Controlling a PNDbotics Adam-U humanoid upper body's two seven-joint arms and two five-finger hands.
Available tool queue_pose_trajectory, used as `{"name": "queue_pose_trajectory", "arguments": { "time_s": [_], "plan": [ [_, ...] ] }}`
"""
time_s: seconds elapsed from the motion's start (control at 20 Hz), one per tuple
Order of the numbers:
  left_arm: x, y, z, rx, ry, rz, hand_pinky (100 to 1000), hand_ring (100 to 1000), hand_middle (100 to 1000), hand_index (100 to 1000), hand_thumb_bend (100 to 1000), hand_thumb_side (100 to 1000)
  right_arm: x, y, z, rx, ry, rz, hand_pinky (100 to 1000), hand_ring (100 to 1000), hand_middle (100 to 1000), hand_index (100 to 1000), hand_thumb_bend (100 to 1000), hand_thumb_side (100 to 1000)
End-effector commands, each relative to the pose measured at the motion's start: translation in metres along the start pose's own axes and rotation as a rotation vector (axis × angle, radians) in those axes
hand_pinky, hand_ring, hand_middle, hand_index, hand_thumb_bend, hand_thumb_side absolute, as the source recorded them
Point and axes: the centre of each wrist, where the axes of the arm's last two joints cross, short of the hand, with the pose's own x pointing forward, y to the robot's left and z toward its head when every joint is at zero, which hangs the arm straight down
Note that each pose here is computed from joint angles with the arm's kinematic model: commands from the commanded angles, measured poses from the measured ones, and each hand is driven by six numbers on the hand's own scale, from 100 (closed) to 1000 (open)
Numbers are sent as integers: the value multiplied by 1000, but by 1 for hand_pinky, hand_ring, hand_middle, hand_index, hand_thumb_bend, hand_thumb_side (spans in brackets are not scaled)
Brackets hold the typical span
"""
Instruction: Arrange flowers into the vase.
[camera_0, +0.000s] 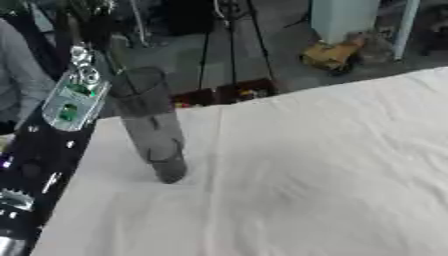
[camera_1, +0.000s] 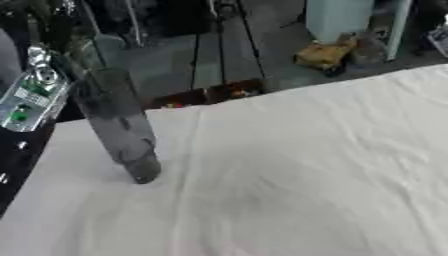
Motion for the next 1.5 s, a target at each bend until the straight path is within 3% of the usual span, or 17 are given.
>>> {"name": "queue_pose_trajectory", "arguments": {
  "time_s": [0.05,0.25,0.35,0.6,0.75,1.25,1.3,1.5],
  "plan": [
    [8,14,-10,17,-25,-27,324,495,521,457,100,784,4,-12,-2,-31,-20,12,818,904,864,848,293,1000],
    [8,14,-10,14,-24,-31,324,495,521,457,100,784,4,-12,-2,-31,-20,12,818,904,864,848,293,1000],
    [4,13,-8,-2,-17,-49,426,648,691,620,100,867,4,-11,-2,-33,-17,10,818,903,862,848,294,1000],
    [-7,7,-2,-99,-13,-135,494,721,754,663,100,910,4,-10,0,-39,-10,4,817,903,861,847,294,1000],
    [-9,6,0,-148,-11,-162,584,790,841,724,100,974,4,-10,0,-42,-7,2,817,902,859,847,294,1000],
    [-9,12,-4,-252,-14,-206,609,805,855,738,100,994,4,-10,0,-48,-3,0,817,902,859,847,294,1000],
    [-9,13,-4,-256,-14,-211,641,827,890,780,100,995,4,-10,1,-48,-2,0,816,902,858,847,295,1000],
    [-11,16,-5,-298,-24,-276,648,833,896,796,100,985,3,-9,3,-46,7,-1,816,902,858,846,296,1000]
  ]
}}
